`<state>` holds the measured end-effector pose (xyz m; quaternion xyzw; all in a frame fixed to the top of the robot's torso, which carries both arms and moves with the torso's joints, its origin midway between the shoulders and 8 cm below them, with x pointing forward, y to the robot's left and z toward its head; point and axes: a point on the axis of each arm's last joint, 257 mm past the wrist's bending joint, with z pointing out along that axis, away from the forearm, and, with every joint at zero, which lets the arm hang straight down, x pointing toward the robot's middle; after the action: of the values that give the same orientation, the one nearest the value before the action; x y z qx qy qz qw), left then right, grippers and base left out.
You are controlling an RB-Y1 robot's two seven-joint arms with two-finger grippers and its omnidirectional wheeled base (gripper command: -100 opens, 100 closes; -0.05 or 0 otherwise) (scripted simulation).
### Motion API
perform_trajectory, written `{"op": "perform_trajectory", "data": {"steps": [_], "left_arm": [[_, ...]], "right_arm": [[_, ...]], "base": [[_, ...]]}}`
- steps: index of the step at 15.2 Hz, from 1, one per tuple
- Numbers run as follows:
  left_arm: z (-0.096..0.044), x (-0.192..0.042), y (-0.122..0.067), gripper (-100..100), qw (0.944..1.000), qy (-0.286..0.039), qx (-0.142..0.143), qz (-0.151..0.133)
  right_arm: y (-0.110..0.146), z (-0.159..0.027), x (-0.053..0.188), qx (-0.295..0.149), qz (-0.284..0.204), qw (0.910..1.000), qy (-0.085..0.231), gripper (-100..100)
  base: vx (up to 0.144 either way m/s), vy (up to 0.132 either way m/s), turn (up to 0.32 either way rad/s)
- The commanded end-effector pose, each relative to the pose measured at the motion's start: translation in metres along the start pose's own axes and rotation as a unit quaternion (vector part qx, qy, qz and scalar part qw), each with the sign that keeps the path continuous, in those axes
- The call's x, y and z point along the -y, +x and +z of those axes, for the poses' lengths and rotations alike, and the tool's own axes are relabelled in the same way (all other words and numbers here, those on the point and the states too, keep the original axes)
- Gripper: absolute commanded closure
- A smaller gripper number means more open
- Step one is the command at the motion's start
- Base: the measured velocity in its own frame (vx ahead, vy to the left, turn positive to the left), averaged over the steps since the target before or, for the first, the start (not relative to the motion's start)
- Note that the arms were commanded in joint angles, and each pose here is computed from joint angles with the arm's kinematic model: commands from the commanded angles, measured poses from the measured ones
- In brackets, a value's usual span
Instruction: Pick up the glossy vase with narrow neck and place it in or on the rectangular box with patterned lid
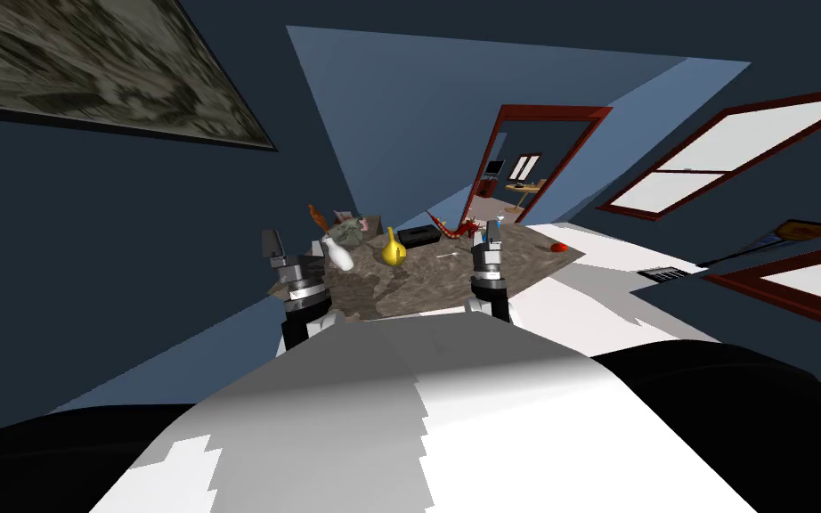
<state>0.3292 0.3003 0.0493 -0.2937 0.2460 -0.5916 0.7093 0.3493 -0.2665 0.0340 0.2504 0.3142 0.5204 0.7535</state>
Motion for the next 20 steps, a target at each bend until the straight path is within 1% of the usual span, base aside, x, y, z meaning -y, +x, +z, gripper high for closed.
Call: {"op": "perform_trajectory", "data": {"steps": [1,2,3,4,5,6,7,8,9,10,11,12,13,14,15,16,17,18,19,20], "left_arm": [[-0.001,-0.003,0.004,-100,0.9998,-0.005,-0.018,0.009],[-0.002,-0.006,0.006,-100,0.9994,-0.01,-0.03,0.016],[-0.002,-0.006,0.006,-100,0.9993,-0.01,-0.031,0.016],[-0.003,-0.009,0.008,-100,0.9985,-0.016,-0.046,0.025],[-0.003,-0.009,0.008,-100,0.9985,-0.016,-0.046,0.025],[-0.005,-0.014,0.01,-100,0.9972,-0.024,-0.061,0.035],[-0.005,-0.014,0.01,-100,0.9972,-0.024,-0.061,0.035],[-0.007,-0.019,0.012,-100,0.9954,-0.033,-0.077,0.046],[-0.007,-0.019,0.012,-100,0.9954,-0.033,-0.077,0.046],[-0.01,-0.026,0.013,-100,0.993,-0.043,-0.093,0.058],[-0.01,-0.026,0.013,-100,0.993,-0.043,-0.093,0.058],[-0.014,-0.033,0.013,-100,0.9901,-0.054,-0.109,0.071],[-0.014,-0.033,0.013,-100,0.9899,-0.054,-0.11,0.071],[-0.018,-0.04,0.013,-100,0.9862,-0.066,-0.126,0.085],[-0.018,-0.04,0.013,-100,0.9861,-0.066,-0.127,0.085],[-0.022,-0.048,0.012,-100,0.9818,-0.078,-0.141,0.099],[-0.022,-0.048,0.012,-100,0.9814,-0.078,-0.144,0.1],[-0.027,-0.056,0.01,-100,0.9766,-0.092,-0.157,0.115],[-0.027,-0.056,0.011,-100,0.9758,-0.092,-0.161,0.116],[-0.032,-0.065,0.008,-100,0.9702,-0.106,-0.174,0.131]], "right_arm": [[0.0,0.0,0.0,0.0,0.0,1.0,0.0,0],[0.0,0.0,0.0,0.0,0.0,1.0,0.0,0],[0.0,0.0,0.0,0.0,0.0,1.0,0.0,0],[0.0,0.0,0.0,0.0,0.0,1.0,0.0,0],[0.0,0.0,0.0,0.0,0.0,1.0,0.0,0],[0.0,0.0,0.0,0.0,0.0,1.0,0.0,0],[0.0,0.0,0.0,0.0,0.0,1.0,0.0,0],[0.0,0.0,0.0,0.0,0.0,1.0,0.0,0],[0.0,0.0,0.0,0.0,0.0,1.0,0.0,0],[0.0,0.0,0.0,0.0,0.0,1.0,0.0,0],[0.0,0.0,0.0,0.0,0.0,1.0,0.0,0],[0.0,0.0,0.0,0.0,0.0,1.0,0.0,0],[0.0,0.0,0.0,0.0,0.0,1.0,0.0,0],[0.0,0.0,0.0,0.0,0.0,1.0,0.0,0],[0.0,0.0,0.0,0.0,0.0,1.0,0.0,0],[0.0,0.0,0.0,0.0,0.0,1.0,0.0,0],[0.0,0.0,0.0,0.0,0.0,1.0,0.0,0],[0.0,0.0,0.0,0.0,0.0,1.0,0.0,0],[0.0,0.0,0.0,0.0,0.0,1.0,0.0,0],[0.0,0.0,0.0,0.0,0.0,1.0,0.0,0]], "base": [[0.0,0.0,-0.053],[0.0,0.004,-0.103],[-0.001,0.007,-0.067],[-0.001,0.008,-0.072],[-0.001,0.009,-0.065],[-0.001,0.007,-0.108],[-0.002,0.008,-0.086],[-0.002,0.008,-0.106],[-0.001,0.01,-0.09],[-0.001,0.01,-0.117],[-0.001,0.01,-0.114],[-0.002,0.01,-0.168],[-0.002,0.013,-0.117],[-0.001,0.013,-0.124],[-0.001,0.014,-0.116],[-0.003,0.01,-0.212],[-0.004,0.014,-0.178],[-0.003,0.015,-0.151],[-0.003,0.015,-0.136],[-0.006,0.016,-0.194]]}}
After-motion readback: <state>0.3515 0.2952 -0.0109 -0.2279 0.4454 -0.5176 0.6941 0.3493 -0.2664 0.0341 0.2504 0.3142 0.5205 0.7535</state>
